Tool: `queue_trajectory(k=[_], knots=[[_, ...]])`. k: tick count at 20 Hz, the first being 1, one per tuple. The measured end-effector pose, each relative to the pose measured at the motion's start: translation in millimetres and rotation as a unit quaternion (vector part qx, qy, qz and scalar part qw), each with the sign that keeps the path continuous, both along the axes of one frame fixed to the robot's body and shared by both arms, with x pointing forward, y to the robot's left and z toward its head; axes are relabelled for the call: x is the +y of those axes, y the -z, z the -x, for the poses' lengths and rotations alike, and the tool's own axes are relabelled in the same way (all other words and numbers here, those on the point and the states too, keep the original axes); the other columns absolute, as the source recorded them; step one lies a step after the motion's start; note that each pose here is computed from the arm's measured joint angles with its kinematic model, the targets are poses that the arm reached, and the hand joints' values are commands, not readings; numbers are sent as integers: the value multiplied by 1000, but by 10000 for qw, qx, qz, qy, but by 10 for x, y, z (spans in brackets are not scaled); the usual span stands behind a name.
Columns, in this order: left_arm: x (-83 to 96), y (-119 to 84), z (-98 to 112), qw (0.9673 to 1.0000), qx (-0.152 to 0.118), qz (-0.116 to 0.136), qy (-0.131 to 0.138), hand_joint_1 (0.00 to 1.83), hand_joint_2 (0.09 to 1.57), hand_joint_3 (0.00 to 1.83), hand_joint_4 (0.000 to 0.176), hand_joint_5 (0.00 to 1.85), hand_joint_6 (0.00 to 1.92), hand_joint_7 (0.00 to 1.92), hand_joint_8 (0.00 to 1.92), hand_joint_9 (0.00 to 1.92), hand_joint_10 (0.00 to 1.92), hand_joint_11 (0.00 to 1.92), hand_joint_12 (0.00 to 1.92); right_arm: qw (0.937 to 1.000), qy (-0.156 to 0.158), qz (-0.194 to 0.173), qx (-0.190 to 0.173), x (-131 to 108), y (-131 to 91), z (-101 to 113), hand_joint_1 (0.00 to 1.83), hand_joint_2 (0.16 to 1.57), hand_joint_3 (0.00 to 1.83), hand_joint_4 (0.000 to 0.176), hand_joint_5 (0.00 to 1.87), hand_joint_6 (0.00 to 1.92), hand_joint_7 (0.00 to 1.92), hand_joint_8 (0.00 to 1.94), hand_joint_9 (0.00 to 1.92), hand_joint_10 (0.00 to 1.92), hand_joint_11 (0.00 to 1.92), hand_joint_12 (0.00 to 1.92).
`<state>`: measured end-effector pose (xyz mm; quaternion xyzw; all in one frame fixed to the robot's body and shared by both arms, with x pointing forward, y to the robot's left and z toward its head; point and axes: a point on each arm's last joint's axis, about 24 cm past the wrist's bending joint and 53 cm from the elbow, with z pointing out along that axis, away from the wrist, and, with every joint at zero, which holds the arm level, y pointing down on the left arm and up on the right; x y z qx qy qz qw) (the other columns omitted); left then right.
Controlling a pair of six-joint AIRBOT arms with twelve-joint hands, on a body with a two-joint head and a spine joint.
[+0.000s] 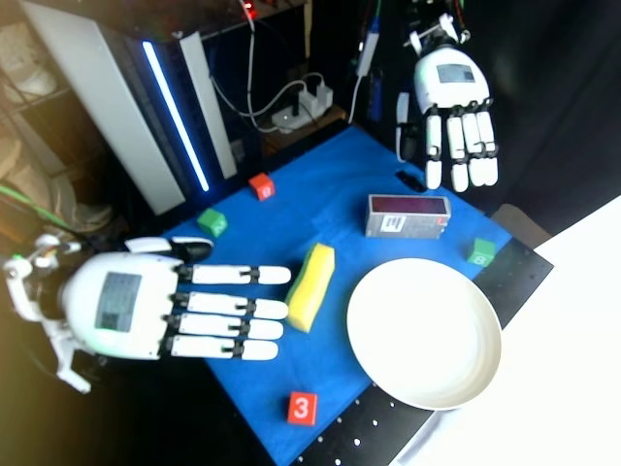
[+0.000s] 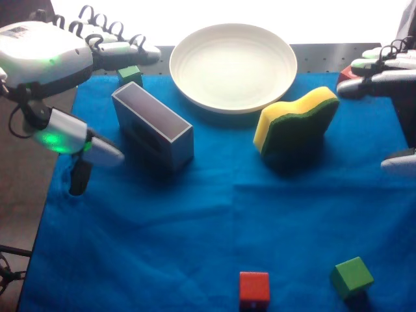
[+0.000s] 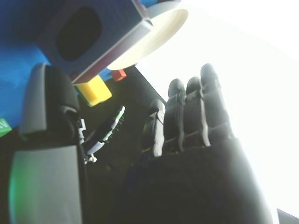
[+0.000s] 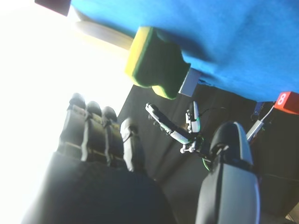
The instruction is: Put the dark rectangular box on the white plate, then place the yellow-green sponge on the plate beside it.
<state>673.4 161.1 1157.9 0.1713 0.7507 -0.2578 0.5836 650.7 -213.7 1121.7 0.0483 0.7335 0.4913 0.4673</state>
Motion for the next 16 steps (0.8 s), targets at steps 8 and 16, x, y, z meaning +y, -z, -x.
queue_trajectory(k=[8,16], knots=[[-236,-81,-169,9997,-155,125,112,796,861,2,176,97,0,110,0,56,0,4,3,10000,-37,-6,-36,24,-20,2,722,1023,12,128,449,6,206,4,162,19,134,99],[-400,79,-191,9971,-174,-657,344,820,832,0,151,178,0,202,2,244,5,9,795,10000,-67,15,-31,38,-5,12,721,1040,0,129,439,3,229,0,218,1,9,579]])
